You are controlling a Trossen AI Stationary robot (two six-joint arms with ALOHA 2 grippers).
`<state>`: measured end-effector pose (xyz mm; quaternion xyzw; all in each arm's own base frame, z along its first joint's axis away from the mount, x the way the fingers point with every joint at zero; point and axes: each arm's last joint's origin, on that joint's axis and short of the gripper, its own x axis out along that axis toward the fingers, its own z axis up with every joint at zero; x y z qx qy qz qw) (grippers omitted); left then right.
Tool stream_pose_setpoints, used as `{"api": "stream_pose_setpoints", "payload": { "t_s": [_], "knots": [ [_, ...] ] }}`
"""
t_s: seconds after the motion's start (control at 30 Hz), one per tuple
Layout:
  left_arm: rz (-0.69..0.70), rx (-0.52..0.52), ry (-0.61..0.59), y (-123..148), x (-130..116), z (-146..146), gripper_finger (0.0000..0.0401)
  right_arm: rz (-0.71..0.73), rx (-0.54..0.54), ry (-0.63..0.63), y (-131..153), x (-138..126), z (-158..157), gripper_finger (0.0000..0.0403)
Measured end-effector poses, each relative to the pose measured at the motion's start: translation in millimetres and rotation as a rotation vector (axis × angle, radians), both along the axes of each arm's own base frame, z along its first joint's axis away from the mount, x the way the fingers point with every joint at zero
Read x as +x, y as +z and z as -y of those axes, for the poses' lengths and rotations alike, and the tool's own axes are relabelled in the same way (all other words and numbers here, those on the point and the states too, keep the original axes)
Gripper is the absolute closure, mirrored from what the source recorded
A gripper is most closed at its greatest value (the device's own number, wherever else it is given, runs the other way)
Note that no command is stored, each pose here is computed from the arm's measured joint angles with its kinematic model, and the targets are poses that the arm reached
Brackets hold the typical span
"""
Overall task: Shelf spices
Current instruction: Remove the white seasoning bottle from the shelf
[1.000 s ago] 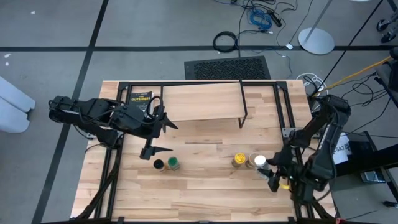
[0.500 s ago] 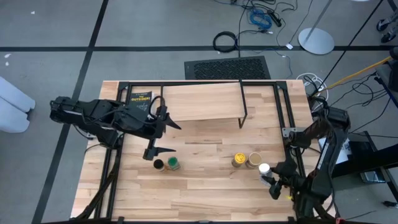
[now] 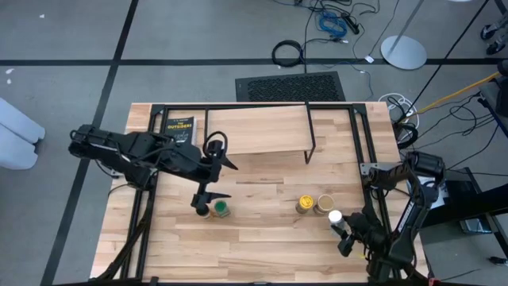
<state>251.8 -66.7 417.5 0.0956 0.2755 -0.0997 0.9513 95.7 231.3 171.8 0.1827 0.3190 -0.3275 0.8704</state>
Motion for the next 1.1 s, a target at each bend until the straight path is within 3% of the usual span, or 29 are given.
{"api": "stream_pose_setpoints", "payload": {
  "t_s": [0.37,1.1],
  "knots": [
    [0.021,0.016,-0.013,1.2,1.3,0.4,0.0015,0.002,-0.126,-0.002,-18.7,6.9,-0.7,0.0211],
    [0.026,0.031,-0.023,1.5,1.5,0.3,0.0015,0.025,-0.190,-0.056,-24.2,28.2,8.5,0.0208]
  ]
}}
